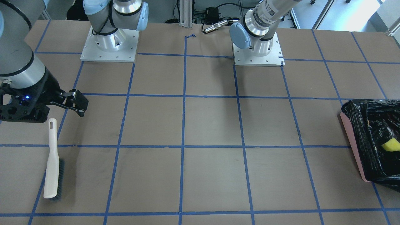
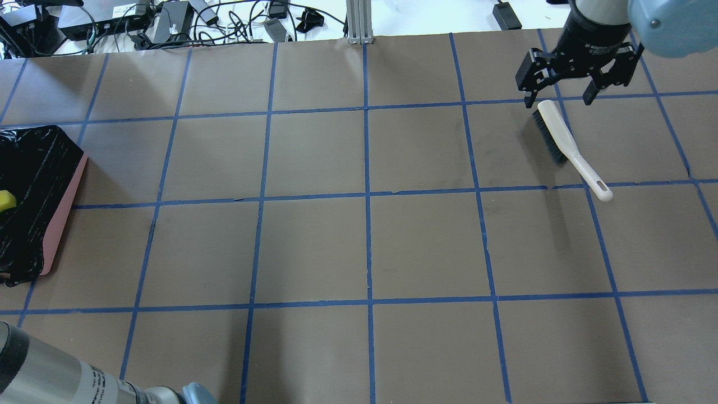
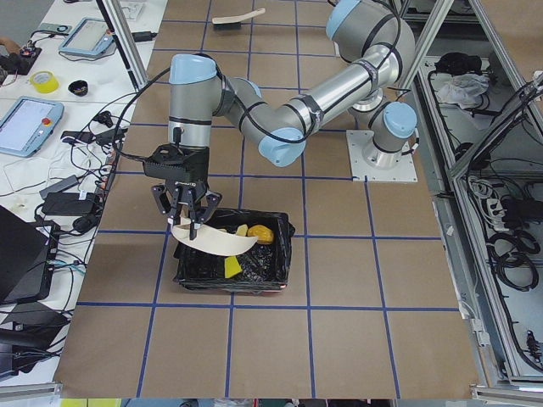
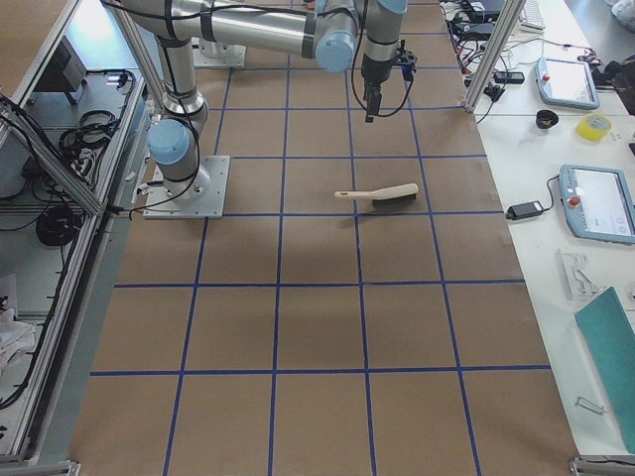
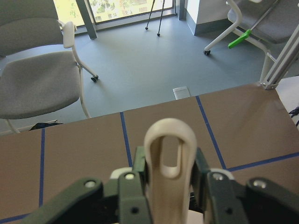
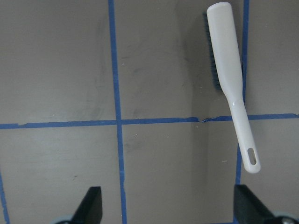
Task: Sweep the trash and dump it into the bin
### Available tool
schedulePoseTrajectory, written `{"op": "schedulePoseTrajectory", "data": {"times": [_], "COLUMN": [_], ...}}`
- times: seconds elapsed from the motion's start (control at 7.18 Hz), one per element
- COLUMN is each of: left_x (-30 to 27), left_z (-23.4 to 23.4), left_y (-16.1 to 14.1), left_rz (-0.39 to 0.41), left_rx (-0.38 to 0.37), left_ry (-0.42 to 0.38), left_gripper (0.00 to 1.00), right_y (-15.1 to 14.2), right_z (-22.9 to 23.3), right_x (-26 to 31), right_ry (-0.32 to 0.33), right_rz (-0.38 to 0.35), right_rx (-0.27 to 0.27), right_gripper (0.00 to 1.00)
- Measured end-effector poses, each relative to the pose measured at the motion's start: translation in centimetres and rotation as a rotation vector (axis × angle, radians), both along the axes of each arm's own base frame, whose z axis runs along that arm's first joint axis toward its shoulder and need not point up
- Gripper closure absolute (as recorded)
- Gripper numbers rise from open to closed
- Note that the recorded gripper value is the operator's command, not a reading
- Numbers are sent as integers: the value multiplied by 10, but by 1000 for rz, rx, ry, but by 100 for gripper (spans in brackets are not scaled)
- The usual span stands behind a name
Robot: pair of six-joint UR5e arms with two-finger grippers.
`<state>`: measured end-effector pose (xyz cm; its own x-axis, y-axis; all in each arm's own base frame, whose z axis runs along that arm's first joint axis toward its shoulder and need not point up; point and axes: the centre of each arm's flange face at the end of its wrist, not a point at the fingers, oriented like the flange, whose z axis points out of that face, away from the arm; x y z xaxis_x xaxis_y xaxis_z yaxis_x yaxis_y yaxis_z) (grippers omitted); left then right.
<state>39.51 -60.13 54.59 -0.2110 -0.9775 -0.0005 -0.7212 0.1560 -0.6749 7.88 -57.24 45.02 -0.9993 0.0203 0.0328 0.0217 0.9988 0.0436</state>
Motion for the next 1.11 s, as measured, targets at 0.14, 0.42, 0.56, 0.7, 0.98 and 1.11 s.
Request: {"op": "schedulePoseTrajectory", "data": {"times": [0.14,0.42,0.56,0.7,0.98,1.11], "left_x": [-6,-26,-45,-71,-118,-133], "left_z": [-1,-10,-16,-22,-38,-49], "left_y": [-4,-18,-29,-42,-64,-70], "left_rz": [11,54,71,90,146,176], "left_rx": [-51,-139,-163,-183,-222,-205], "left_ry": [65,179,243,304,482,549], "left_gripper": [100,100,100,100,100,100], "right_y": [5,17,18,19,22,23], "right_z": [8,16,17,17,20,22], "right_x": [23,60,66,67,67,67], "right_ry": [-5,-8,-7,-5,-8,-8], "right_rz": [15,44,46,47,49,52], "right_rx": [6,0,-1,-2,-8,-13], "right_gripper": [0,0,0,0,0,0]}}
